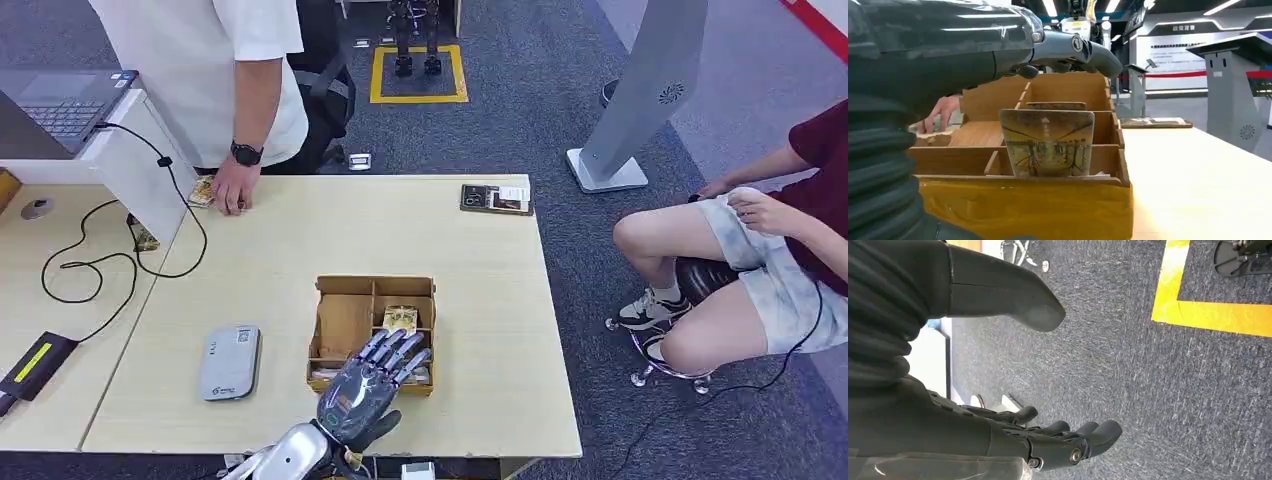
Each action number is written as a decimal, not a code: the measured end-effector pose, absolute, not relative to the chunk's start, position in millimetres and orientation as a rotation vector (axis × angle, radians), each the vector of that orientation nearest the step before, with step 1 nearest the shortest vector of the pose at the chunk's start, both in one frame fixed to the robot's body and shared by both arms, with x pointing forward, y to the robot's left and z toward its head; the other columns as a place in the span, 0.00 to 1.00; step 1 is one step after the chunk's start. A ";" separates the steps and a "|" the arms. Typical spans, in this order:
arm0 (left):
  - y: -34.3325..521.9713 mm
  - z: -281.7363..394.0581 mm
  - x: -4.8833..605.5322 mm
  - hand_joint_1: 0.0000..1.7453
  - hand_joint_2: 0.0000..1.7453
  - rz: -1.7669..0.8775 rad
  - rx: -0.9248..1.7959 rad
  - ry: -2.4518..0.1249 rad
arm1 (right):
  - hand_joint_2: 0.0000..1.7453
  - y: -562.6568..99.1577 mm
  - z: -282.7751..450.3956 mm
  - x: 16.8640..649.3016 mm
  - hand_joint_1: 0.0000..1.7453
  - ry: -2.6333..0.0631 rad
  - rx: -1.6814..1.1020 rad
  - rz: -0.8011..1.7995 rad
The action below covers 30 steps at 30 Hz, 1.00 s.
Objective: Pass the card to the sensor for recognition and then transmit it.
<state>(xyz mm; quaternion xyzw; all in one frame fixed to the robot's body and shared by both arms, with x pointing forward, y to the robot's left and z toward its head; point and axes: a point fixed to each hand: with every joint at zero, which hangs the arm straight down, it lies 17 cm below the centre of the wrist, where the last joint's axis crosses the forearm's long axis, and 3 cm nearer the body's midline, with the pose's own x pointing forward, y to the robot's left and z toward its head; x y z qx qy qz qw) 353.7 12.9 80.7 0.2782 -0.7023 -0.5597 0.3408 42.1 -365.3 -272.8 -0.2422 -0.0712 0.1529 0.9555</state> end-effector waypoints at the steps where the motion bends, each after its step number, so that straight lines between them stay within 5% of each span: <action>1: 11.9 80.8 352.7 0.02 1.00 -1.454 0.721 -1.828 | 1.00 -365.3 -272.8 41.9 0.00 -0.144 -0.492 0.310; 2: 11.5 81.0 352.3 0.13 1.00 -1.453 0.720 -1.829 | 1.00 -365.4 -272.8 41.8 0.00 -0.144 -0.492 0.310; 3: 11.1 81.4 351.8 0.40 1.00 -1.453 0.719 -1.831 | 1.00 -365.4 -272.8 41.7 0.00 -0.144 -0.492 0.309; 4: 10.8 82.0 351.7 1.00 1.00 -1.452 0.720 -1.832 | 1.00 -365.3 -272.8 41.5 0.00 -0.144 -0.491 0.309; 30: 12.8 89.2 336.2 1.00 1.00 -1.361 0.712 -1.871 | 1.00 -365.7 -272.6 39.2 0.00 -0.136 -0.498 0.293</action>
